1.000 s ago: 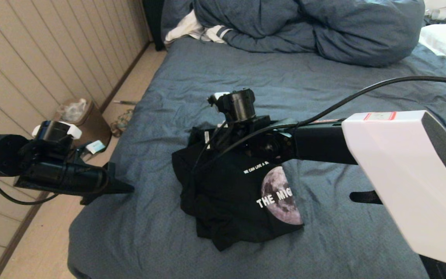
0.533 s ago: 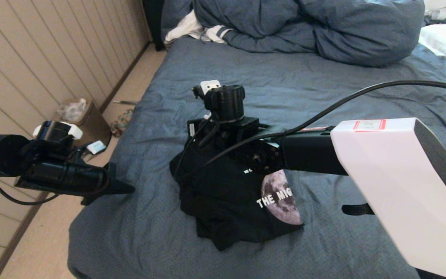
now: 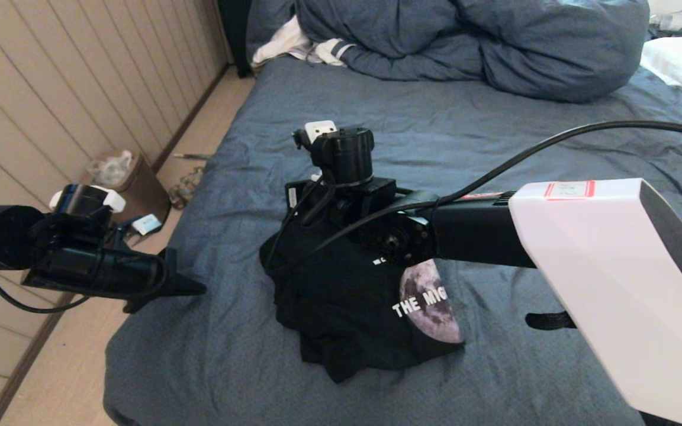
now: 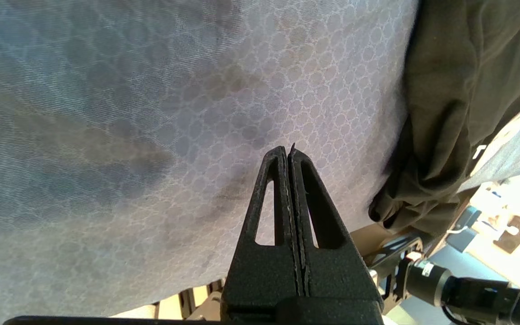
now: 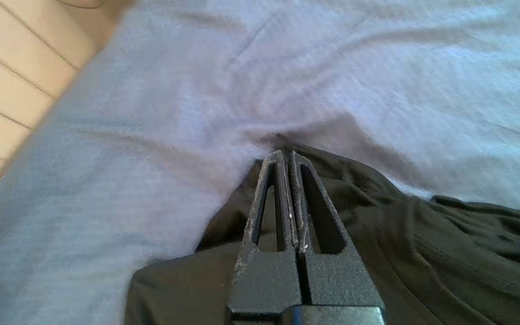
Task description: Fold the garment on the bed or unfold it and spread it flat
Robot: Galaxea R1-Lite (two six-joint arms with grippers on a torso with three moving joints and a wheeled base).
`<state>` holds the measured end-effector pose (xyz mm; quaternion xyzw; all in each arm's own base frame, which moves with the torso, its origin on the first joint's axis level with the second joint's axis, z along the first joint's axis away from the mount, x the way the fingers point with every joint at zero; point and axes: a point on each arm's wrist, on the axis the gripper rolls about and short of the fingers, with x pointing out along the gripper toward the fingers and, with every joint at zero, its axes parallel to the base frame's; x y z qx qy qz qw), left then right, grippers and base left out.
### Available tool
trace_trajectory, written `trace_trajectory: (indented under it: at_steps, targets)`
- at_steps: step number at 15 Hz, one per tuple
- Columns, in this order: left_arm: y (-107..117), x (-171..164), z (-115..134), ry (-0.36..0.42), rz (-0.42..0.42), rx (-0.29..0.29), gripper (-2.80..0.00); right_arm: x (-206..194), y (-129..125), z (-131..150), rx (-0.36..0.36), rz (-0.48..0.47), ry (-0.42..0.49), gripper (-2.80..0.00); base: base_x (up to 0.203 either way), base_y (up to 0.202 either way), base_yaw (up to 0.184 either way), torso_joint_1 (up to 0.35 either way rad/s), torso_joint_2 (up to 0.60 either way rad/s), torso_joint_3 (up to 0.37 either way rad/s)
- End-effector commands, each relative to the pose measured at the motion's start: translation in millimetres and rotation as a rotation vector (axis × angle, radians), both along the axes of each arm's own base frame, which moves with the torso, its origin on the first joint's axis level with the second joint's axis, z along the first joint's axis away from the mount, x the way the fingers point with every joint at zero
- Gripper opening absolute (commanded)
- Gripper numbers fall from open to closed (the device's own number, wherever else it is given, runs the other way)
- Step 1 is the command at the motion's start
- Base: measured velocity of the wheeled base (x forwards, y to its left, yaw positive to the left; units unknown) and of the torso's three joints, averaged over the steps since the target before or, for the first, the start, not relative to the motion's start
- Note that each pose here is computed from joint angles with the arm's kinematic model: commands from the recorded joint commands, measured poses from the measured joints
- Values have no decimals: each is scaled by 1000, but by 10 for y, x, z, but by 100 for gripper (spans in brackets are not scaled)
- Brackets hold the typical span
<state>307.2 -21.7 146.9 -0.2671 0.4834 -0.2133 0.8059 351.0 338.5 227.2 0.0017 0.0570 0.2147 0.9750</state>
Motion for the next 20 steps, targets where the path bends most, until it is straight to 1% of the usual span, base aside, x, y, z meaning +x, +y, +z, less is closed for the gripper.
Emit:
trace_trajectory:
  at_steps: [1,2,3,4,5,6,7,9,10,11,12,13,14,15,17,18,20]
  targets:
    - [4,-117,115,-31,-1,-3,-280,-56,-124,69,-20,-30,12,-280,0,0,0,0,0,0]
    - [9,-274,301,-94,1,-1,-280,-169,-281,222,-27,-54,11,-280,0,0,0,0,0,0]
    - [22,-527,538,-182,20,21,-280,-361,-513,425,-30,-80,6,-280,0,0,0,0,0,0]
    - [38,-846,794,-293,43,41,-280,-616,-802,654,-22,-106,-7,-280,0,0,0,0,0,0]
    - [61,-1254,1041,-422,84,72,-280,-977,-1202,905,-4,-140,-31,-280,0,0,0,0,0,0]
    - [83,-1619,1185,-520,127,105,-280,-1314,-1563,1012,3,-172,-43,-280,0,0,0,0,0,0]
    - [103,-1967,1256,-594,164,140,-280,-1619,-1896,985,-8,-211,-37,-280,0,0,0,0,0,0]
    - [131,-2508,1246,-672,217,200,-280,-2054,-2398,685,-66,-304,9,-280,0,0,0,0,0,0]
    - [142,-2761,1207,-701,234,221,-280,-2238,-2608,540,-87,-360,26,-280,0,0,0,0,0,0]
    - [150,-2939,1153,-712,248,241,-280,-2371,-2756,408,-108,-410,45,-280,0,0,0,0,0,0]
    - [156,-3047,1081,-692,257,263,-280,-2455,-2862,279,-136,-464,73,-280,0,0,0,0,0,0]
    - [160,-3169,1020,-698,265,269,-280,-2575,-2959,201,-131,-499,85,-280,0,0,0,0,0,0]
    - [163,-3254,959,-694,271,275,-280,-2689,-3045,120,-127,-532,96,-280,0,0,0,0,0,0]
    - [167,-3281,900,-675,281,289,-280,-2764,-3111,22,-139,-569,124,-280,0,0,0,0,0,0]
    - [181,-3422,725,-687,322,320,-280,-2988,-3309,-137,-130,-708,160,-280,0,0,0,0,0,0]
    - [185,-3436,679,-677,335,333,-280,-3033,-3343,-214,-141,-745,189,-280,0,0,0,0,0,0]
    - [188,-3444,649,-676,343,341,-280,-3049,-3354,-243,-152,-751,194,-280,0,0,0,0,0,0]
